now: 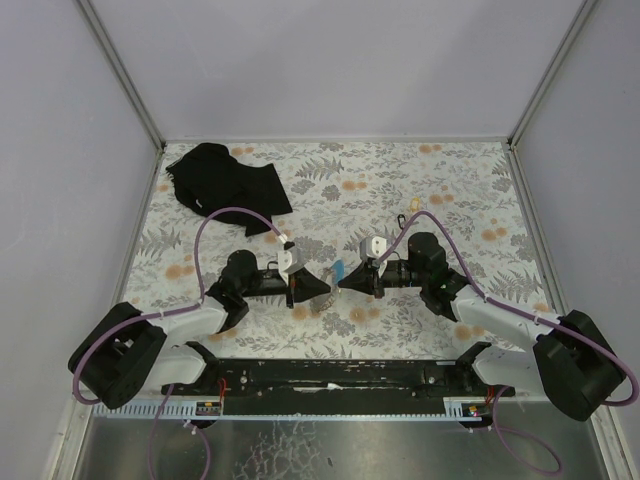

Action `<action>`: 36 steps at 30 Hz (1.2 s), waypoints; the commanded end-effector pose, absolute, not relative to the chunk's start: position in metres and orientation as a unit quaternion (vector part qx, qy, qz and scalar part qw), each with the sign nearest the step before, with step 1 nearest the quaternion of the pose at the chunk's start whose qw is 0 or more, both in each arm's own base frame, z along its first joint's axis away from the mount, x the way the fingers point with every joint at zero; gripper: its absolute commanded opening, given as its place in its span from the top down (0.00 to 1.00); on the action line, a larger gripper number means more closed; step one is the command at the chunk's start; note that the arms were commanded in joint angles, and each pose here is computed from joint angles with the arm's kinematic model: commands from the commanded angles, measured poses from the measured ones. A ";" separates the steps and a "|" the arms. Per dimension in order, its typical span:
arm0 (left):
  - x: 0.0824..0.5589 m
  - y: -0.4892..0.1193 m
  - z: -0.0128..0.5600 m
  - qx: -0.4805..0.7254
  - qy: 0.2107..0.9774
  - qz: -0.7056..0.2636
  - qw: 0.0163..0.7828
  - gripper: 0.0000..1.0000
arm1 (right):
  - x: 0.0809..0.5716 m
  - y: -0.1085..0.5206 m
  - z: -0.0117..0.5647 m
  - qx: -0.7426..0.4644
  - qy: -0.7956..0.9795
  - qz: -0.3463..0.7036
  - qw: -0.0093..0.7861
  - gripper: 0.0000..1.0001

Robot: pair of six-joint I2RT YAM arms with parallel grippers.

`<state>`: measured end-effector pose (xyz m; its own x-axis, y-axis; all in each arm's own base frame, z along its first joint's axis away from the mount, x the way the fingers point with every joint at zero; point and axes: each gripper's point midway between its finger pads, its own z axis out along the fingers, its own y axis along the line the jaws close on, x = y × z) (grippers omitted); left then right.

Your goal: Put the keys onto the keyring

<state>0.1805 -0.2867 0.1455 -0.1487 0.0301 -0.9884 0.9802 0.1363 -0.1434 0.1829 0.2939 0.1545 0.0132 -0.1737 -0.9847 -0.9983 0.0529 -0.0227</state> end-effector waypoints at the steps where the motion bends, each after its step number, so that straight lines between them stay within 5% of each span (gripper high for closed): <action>1: 0.181 -0.291 0.160 0.449 0.548 -0.499 0.499 1.00 | 0.185 0.296 0.172 -0.545 0.517 0.427 0.504 1.00; 36: 0.185 -0.290 0.162 0.433 0.555 -0.497 0.507 1.00 | 0.176 0.297 0.164 -0.556 0.516 0.431 0.488 1.00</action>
<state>0.1792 -0.2876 0.1455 -0.1691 0.0247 -0.9853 0.9778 0.1294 -0.1646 0.1752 0.2929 0.1566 0.0445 -0.1747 -0.9836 -0.9986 0.0203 -0.0488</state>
